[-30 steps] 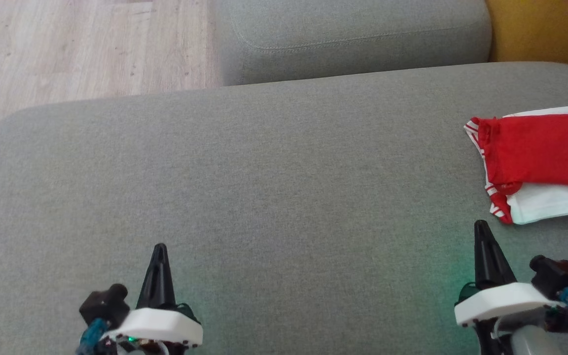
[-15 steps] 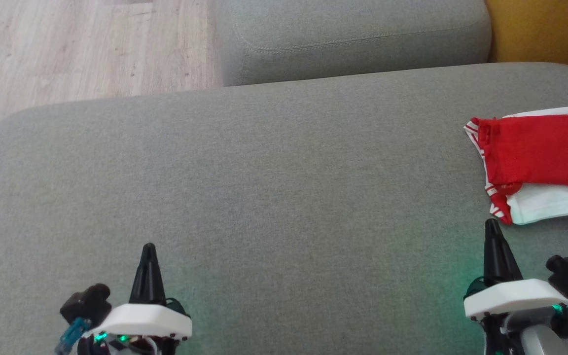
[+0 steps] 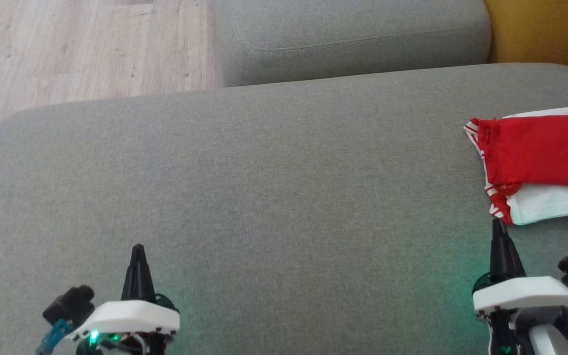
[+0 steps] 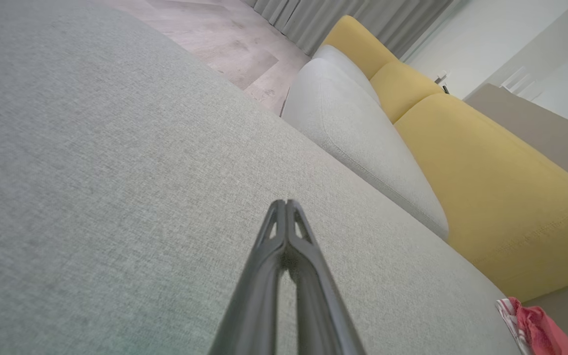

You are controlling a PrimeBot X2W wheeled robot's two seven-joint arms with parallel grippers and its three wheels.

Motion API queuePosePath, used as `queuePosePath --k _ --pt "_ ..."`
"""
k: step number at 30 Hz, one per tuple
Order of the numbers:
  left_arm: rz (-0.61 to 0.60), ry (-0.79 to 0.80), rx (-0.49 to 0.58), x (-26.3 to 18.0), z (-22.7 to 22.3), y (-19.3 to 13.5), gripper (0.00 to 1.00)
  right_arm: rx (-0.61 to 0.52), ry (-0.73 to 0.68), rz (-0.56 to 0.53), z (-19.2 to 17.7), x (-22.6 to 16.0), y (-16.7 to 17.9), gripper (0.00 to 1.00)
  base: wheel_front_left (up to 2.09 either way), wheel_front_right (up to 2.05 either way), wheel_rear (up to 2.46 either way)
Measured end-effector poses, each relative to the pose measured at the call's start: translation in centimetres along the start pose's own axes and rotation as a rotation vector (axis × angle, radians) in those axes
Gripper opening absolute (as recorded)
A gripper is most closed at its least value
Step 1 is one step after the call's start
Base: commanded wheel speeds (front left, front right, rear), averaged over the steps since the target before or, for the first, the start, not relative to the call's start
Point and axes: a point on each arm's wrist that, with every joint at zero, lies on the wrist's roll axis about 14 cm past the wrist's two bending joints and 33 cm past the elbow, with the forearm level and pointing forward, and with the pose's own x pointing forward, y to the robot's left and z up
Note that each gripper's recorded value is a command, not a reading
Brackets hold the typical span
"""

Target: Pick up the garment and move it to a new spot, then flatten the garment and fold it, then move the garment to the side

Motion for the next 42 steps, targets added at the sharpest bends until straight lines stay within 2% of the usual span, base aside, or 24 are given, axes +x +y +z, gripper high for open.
queuePosePath --k 42 --pt "-0.003 -0.015 -0.428 0.2 2.3 0.9 0.00 0.468 -0.014 -0.019 1.4 0.3 -0.3 0.00 0.00 0.00 0.00"
